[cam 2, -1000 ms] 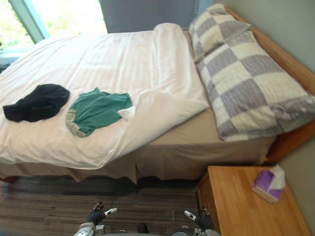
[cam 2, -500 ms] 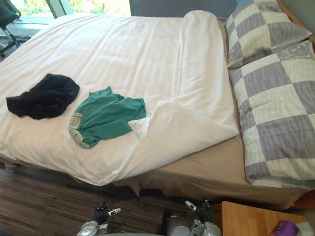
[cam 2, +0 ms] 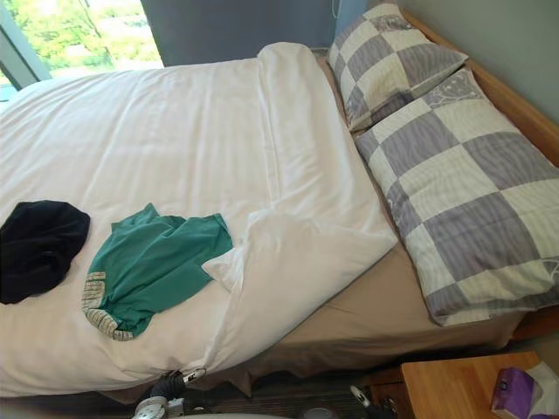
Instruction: Tidy the bed and pick cloth on bed and put in laundry
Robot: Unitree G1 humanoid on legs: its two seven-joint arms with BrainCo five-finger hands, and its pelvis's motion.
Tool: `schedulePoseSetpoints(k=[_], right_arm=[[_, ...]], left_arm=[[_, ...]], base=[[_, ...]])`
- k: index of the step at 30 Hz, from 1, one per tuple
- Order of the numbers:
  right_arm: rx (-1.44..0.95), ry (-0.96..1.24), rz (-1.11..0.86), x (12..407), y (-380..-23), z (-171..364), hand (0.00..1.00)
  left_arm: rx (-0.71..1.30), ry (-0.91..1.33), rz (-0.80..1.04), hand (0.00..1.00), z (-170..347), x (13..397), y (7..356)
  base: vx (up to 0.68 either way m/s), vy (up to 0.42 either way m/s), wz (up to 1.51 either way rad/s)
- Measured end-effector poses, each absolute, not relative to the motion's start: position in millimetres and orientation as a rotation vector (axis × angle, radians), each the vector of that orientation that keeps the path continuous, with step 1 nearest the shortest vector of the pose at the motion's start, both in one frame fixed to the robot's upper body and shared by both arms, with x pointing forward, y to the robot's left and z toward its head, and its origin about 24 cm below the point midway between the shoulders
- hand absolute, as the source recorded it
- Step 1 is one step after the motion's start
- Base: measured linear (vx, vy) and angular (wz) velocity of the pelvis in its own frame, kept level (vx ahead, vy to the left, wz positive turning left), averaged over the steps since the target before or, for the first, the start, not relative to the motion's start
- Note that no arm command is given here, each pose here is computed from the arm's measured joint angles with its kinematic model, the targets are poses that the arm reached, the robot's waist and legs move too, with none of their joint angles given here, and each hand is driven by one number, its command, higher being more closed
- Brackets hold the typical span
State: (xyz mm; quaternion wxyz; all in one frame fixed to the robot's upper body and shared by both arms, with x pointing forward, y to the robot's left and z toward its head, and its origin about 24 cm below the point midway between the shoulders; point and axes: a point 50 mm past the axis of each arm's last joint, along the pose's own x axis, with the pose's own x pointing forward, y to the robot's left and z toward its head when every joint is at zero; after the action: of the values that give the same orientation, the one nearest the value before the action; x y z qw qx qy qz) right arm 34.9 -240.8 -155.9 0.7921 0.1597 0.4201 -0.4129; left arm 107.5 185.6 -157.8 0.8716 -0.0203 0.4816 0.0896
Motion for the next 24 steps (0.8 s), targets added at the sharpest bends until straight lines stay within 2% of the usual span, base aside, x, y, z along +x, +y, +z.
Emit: schedulePoseSetpoints(k=[4, 7, 12, 15, 17, 19, 22, 24], right_arm=[[0.271, 0.858, -1.035, 34.2, -256.9, -148.6, 0.00], [0.156, 0.745, -1.105, 50.9, -278.7, -132.1, 0.00], [-0.120, 0.339, -1.096, 105.0, -333.1, -60.0, 0.00], [-0.266, 0.106, -1.051, 131.8, -346.6, -9.8, 0.00], [-0.357, -0.058, -0.976, 154.6, -343.6, 27.0, 0.00], [-0.428, -0.230, -0.842, 186.2, -325.5, 65.1, 0.00], [-0.471, -0.326, -0.653, 209.9, -297.1, 92.2, 0.00], [-0.484, -0.345, -0.540, 219.7, -280.8, 101.3, 0.00]], left_arm=[[-0.069, 1.040, 0.143, 0.00, -159.1, 106.9, 183.7], [-0.070, 1.050, 0.111, 0.00, -159.2, 104.7, 188.1], [-0.062, 1.085, 0.181, 0.00, -159.7, 89.8, 205.5], [-0.067, 1.092, 0.247, 0.00, -158.7, 84.9, 215.9], [-0.039, 1.086, 0.278, 0.00, -156.5, 79.7, 225.8], [-0.014, 1.143, 0.326, 0.00, -158.1, 53.9, 236.4], [-0.009, 1.206, 0.376, 0.00, -159.0, 26.0, 243.6], [0.006, 1.220, 0.363, 0.00, -159.4, 21.3, 242.6]], base=[[-0.09, 0.004, 0.09], [-0.15, -0.004, 0.10], [-0.19, 0.049, 0.18], [-0.10, 0.101, 0.28], [-0.02, 0.127, 0.07], [0.01, 0.128, -0.09], [0.05, 0.093, 0.10], [0.11, 0.047, 0.22]])
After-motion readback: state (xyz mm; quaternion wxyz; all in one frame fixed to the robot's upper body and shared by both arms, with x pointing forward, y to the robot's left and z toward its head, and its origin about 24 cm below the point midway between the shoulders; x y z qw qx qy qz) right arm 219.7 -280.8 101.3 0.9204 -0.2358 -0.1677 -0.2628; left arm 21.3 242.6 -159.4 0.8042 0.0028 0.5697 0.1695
